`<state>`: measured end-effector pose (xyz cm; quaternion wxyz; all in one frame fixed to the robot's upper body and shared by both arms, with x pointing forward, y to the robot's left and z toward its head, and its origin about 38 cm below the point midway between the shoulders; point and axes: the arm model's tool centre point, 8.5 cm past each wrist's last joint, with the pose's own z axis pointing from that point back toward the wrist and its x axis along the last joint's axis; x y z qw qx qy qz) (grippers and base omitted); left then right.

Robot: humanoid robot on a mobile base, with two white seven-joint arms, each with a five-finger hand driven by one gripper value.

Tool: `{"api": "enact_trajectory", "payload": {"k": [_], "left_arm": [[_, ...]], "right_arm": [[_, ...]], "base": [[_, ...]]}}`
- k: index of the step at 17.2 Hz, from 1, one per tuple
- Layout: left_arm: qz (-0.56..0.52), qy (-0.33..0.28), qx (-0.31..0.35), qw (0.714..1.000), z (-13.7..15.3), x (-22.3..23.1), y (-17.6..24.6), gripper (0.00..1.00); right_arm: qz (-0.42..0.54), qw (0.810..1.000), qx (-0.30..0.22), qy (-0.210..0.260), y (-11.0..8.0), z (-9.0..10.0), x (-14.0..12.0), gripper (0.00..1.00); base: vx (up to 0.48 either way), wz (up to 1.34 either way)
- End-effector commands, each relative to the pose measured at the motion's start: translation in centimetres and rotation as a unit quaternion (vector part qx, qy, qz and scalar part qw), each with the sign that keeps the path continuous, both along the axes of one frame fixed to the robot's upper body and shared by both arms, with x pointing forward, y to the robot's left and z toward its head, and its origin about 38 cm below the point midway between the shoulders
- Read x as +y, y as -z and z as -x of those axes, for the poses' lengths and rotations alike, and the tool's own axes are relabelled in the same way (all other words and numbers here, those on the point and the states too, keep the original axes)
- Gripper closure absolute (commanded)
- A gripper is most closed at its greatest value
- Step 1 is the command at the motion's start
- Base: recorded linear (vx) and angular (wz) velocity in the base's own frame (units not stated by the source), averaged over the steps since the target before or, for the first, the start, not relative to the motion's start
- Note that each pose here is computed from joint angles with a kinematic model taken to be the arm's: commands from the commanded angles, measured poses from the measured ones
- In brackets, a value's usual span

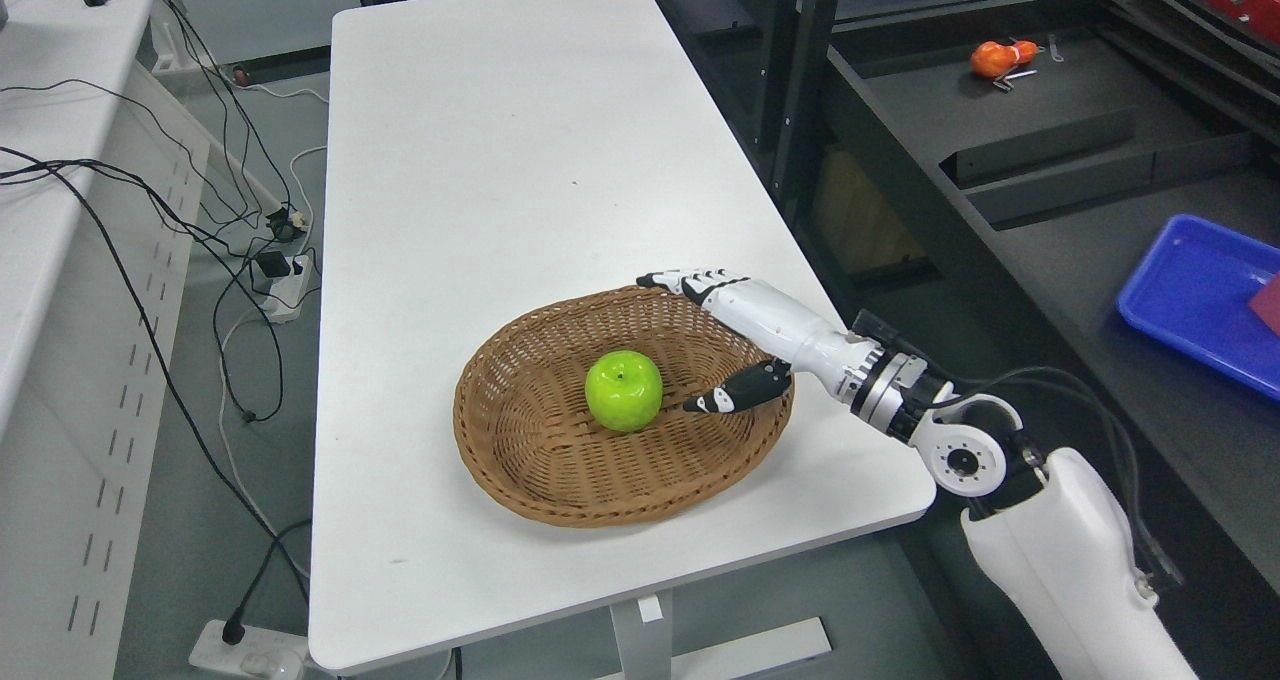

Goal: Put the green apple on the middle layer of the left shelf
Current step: 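Lower the open right hand into the basket beside the green apple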

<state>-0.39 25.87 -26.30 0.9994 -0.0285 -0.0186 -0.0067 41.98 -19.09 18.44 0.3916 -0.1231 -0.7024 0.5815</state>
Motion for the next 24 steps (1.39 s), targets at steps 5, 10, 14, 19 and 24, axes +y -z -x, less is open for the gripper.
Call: {"api": "enact_trajectory", "payload": {"k": [5, 10, 14, 19, 24], "left_arm": [[-0.009, 0.0, 0.001, 1.0, 0.0, 1.1, -0.1, 0.0], [-0.009, 0.0, 0.0, 1.0, 0.0, 1.1, -0.1, 0.0], [-0.009, 0.0, -0.001, 1.0, 0.0, 1.1, -0.1, 0.0], [-0.009, 0.0, 0.0, 1.0, 0.0, 1.1, -0.1, 0.0], [-0.009, 0.0, 0.0, 1.0, 0.0, 1.1, -0.1, 0.0]], "right_arm": [[0.093, 0.991, 0.02, -0.098, 3.6, 2.3, 3.3, 0.0], [0.127, 0.987, 0.026, -0.092, 4.9, 2.1, 3.0, 0.0], [0.13, 0.988, 0.027, -0.075, 4.5, 1.1, 2.6, 0.0], [0.127, 0.99, 0.024, -0.057, 3.5, 0.1, 2.4, 0.02], [0.129, 0.989, 0.029, -0.058, 4.0, 0.2, 2.1, 0.06]], "base": [[0.124, 0.13], [0.043, 0.03], [-0.004, 0.0], [-0.003, 0.0], [0.01, 0.01]]}}
